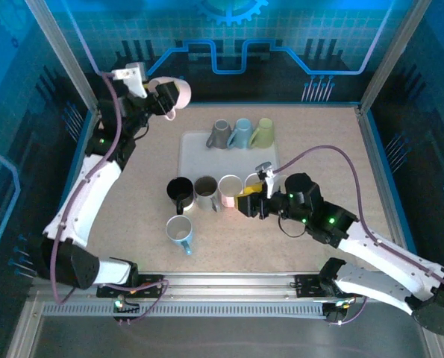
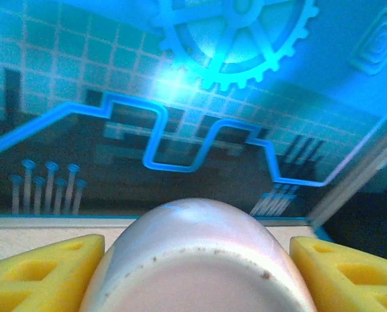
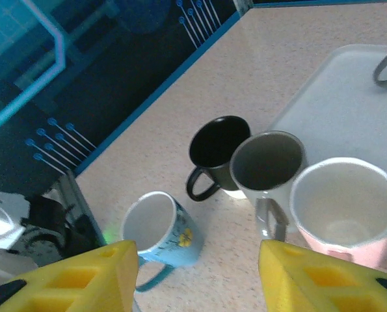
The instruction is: Turn the mug right side up
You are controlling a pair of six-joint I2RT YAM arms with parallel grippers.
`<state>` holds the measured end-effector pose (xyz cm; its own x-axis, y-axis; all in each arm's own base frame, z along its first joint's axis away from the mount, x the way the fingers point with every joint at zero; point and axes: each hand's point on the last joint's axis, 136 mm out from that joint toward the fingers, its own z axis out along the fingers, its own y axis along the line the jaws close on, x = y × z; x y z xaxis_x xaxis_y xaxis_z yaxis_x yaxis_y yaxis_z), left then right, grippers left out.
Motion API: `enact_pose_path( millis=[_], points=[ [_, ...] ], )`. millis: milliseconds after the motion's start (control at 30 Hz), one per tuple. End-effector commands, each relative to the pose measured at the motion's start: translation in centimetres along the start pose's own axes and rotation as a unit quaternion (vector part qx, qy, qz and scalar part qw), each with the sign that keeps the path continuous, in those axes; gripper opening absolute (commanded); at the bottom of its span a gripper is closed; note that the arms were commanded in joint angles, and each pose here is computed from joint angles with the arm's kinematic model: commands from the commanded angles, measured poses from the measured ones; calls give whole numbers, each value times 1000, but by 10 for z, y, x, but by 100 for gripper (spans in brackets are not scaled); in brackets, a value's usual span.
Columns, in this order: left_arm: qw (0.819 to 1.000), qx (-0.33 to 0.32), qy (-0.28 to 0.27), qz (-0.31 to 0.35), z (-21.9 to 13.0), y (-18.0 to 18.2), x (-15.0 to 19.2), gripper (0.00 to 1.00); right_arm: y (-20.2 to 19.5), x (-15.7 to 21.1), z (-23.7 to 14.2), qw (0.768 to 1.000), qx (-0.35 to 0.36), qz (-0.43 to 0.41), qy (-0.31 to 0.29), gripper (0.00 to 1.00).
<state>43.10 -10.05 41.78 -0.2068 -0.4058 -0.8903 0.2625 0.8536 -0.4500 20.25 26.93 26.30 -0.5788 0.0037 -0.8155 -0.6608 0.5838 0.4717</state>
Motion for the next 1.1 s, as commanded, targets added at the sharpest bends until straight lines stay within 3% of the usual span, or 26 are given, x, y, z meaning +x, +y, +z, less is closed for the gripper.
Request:
enact_pose_path(
  millis=[0, 200, 400, 733, 967, 1067],
  points=[
    [985, 123, -48, -113, -20, -41, -21, 38, 25, -38, 0, 997, -52, 32, -48, 54],
    [942, 253, -59, -214, -46, -78, -12, 38, 47, -68, 9, 986, -115, 86, -81, 63],
    [901, 354, -66, -241, -76, -120, -4, 37, 56, -98, 18, 963, -184, 148, -132, 70],
    [876, 401, -46, -262, -99, -152, 15, 37, 65, -135, 26, 938, -251, 164, -173, 72],
    [875, 405, -33, -262, -106, -156, 29, 37, 72, -148, 21, 925, -283, 153, -202, 64],
    [876, 404, -36, -260, -110, -155, 31, 37, 73, -153, 17, 922, -286, 148, -216, 54]
  ],
)
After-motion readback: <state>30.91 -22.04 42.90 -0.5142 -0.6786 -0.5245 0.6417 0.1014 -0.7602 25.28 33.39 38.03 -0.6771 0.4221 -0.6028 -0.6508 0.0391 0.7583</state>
